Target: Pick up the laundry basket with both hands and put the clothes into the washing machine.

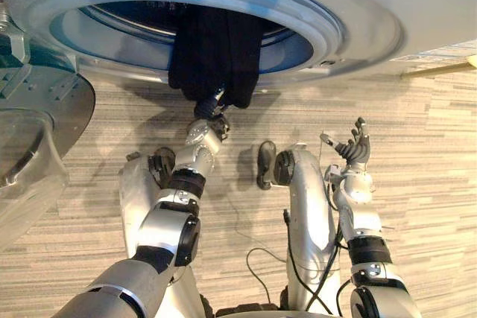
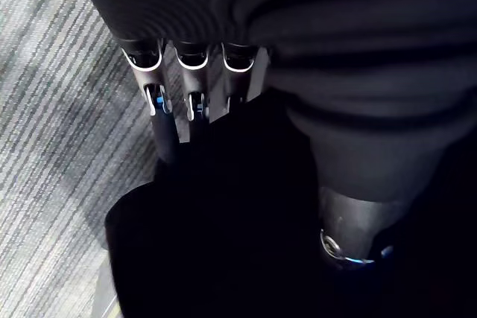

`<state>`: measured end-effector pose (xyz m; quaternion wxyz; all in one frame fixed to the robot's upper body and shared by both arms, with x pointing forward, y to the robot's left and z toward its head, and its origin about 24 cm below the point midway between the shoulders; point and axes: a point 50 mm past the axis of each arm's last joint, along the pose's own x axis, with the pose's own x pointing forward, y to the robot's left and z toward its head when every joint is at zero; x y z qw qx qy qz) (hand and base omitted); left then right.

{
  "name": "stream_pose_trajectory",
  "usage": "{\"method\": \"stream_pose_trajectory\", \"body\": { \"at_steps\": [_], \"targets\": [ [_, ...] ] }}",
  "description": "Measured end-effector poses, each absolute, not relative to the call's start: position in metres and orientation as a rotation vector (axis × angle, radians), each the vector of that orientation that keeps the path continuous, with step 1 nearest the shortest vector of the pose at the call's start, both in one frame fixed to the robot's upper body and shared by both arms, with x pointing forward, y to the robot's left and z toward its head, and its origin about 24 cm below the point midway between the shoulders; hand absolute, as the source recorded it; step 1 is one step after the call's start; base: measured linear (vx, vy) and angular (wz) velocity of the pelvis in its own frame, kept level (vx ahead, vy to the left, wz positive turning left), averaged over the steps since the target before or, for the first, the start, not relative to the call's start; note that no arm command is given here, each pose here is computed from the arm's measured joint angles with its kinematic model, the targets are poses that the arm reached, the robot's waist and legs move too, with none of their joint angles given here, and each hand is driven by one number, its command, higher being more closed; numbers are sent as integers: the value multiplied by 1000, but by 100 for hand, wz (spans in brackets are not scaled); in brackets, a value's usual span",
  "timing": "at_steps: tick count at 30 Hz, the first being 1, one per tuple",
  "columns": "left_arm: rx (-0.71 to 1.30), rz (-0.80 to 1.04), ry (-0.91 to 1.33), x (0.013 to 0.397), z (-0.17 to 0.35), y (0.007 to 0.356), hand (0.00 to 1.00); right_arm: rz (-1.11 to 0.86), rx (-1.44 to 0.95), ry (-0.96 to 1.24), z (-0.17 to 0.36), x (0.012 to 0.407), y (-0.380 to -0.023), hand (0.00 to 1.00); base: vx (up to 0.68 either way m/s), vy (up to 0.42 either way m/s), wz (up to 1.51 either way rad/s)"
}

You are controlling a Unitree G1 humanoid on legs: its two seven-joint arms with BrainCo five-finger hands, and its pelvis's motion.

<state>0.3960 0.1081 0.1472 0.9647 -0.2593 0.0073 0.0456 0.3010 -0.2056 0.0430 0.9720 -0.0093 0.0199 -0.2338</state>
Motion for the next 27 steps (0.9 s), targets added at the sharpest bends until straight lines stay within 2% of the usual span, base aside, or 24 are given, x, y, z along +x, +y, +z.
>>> {"method": "stream_pose_trajectory", "body": {
  "at_steps": [7,17,21,27],
  "targets": [
    [-541,89,-48,391,158,108,100,-479,-29,53,40,298,-207,0,26,1,-1],
    [-617,75,-165,350,143,105,100,-532,-47,69,38,293,-218,0,44,-7,7],
    [-555,105,-196,327,129,113,100,-576,-61,74,34,283,-228,0,56,-11,9],
    [-470,104,-306,305,137,116,100,-587,-85,53,37,277,-232,0,55,-11,7]
  ]
}}
